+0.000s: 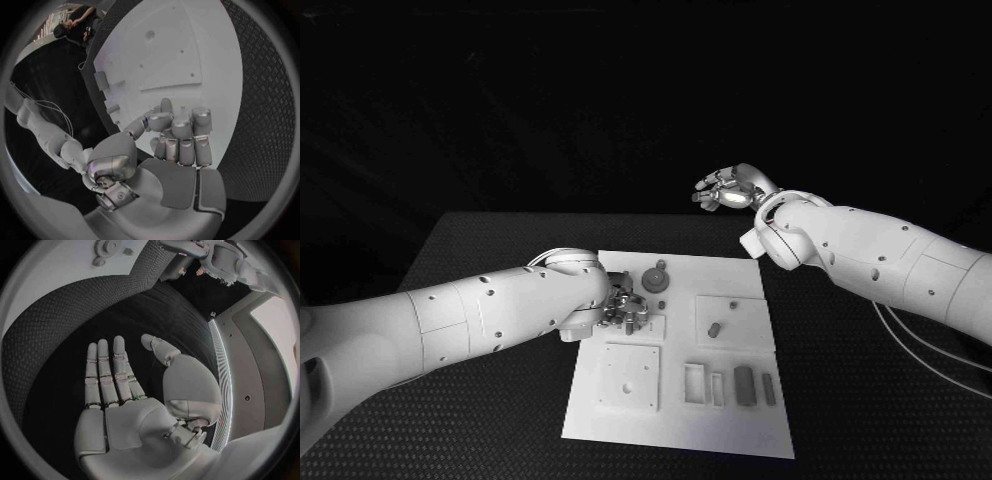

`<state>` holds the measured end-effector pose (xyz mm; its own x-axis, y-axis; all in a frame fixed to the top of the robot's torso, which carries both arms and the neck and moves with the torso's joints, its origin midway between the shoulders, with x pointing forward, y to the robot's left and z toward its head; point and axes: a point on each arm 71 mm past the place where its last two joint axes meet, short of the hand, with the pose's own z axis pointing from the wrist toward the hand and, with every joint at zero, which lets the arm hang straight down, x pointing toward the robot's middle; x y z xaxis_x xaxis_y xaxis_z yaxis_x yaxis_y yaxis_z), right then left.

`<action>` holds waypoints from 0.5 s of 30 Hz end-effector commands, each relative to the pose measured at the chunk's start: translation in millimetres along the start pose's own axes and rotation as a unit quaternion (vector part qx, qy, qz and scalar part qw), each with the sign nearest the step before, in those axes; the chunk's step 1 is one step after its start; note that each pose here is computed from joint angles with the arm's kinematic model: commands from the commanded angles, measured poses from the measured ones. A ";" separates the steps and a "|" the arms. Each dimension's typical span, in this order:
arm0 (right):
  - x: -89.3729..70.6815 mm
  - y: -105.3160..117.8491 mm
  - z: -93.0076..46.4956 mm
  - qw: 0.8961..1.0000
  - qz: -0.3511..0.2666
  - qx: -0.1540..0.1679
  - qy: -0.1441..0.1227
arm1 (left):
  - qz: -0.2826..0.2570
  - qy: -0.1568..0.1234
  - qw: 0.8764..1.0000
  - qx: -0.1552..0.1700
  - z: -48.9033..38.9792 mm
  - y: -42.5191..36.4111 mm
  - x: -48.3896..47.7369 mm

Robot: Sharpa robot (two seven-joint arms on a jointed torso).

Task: Assemble the parts on the task board

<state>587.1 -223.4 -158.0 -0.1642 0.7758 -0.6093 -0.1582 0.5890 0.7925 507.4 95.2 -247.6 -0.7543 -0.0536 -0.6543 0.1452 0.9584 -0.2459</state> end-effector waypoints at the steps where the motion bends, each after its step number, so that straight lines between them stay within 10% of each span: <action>1: 1.2 0.5 0.0 1.000 0.001 -0.003 0.006 | 0.003 0.026 1.000 -0.001 2.5 -0.7 10.4; 15: 1.1 -0.2 -0.5 1.000 0.001 -0.002 0.007 | 0.006 0.015 1.000 -0.010 3.0 4.7 7.1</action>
<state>587.0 -224.1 -158.4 -0.1644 0.7755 -0.6095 -0.1568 0.5895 0.7924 506.2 99.7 -254.4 -0.7632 -0.0507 -0.6442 0.1336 0.9630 -0.2341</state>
